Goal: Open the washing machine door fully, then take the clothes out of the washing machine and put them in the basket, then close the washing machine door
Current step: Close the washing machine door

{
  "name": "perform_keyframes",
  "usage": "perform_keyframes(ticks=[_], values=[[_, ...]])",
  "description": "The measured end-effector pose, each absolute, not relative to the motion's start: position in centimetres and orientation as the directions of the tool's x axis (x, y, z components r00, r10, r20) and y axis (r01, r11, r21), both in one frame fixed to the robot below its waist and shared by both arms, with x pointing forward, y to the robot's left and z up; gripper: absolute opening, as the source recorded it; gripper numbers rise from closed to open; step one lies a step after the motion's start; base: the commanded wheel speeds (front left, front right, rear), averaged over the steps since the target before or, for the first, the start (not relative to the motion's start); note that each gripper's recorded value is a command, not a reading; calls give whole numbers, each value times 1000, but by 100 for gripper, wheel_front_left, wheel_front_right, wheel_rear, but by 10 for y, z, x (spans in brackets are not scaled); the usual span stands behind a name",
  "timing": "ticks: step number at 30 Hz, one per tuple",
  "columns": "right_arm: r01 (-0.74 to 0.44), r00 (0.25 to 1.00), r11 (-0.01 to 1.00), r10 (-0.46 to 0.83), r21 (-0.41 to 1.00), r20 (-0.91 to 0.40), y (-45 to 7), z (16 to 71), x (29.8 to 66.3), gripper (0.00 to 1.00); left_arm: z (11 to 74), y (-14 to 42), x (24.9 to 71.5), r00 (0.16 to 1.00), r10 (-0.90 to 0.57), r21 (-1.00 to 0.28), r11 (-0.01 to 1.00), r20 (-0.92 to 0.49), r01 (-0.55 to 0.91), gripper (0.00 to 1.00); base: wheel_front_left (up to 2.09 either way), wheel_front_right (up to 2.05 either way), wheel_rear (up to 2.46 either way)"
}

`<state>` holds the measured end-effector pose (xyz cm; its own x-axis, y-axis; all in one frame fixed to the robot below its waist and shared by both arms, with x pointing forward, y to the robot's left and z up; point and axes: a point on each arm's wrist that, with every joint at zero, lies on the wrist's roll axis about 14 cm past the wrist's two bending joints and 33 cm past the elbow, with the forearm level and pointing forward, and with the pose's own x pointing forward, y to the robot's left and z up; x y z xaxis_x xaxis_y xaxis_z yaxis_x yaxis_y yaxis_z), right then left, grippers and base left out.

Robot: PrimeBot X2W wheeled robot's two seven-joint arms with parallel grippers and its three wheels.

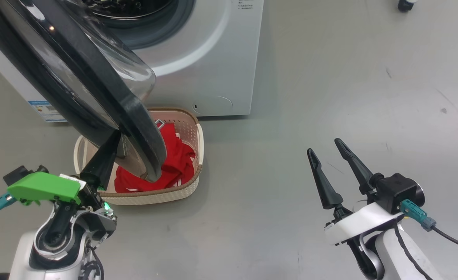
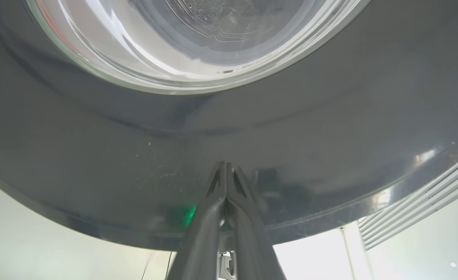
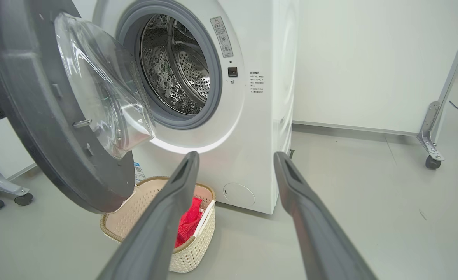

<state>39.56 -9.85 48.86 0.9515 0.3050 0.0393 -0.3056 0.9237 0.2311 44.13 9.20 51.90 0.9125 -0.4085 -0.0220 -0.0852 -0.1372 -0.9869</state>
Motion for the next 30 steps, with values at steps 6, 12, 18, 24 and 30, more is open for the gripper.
perform_keyframes(ticks=[6, 12, 18, 24, 30], values=[[-263, 964, 937, 264, 229, 28, -112, 485, 398, 100, 523, 80, 461, 909, -417, -969, -229, 14, -90, 0, 0, 0, 0], [-197, 980, 955, 200, 220, 12, -135, 481, 399, 100, 526, 60, 484, 901, -433, -953, -284, 34, -100, 0, 0, 0, 0], [-148, 988, 965, 153, 217, -3, -151, 477, 400, 100, 524, 39, 500, 885, -463, -948, -299, 43, -110, 0, 0, 0, 0], [-84, 996, 974, 90, 209, -20, -171, 473, 399, 100, 515, 22, 521, 889, -457, -928, -342, 28, -147, 0, 0, 0, 0], [-23, 999, 978, 32, 206, -42, -188, 468, 395, 100, 510, 1, 541, 887, -461, -918, -363, 26, -162, 0, 0, 0, 0]])
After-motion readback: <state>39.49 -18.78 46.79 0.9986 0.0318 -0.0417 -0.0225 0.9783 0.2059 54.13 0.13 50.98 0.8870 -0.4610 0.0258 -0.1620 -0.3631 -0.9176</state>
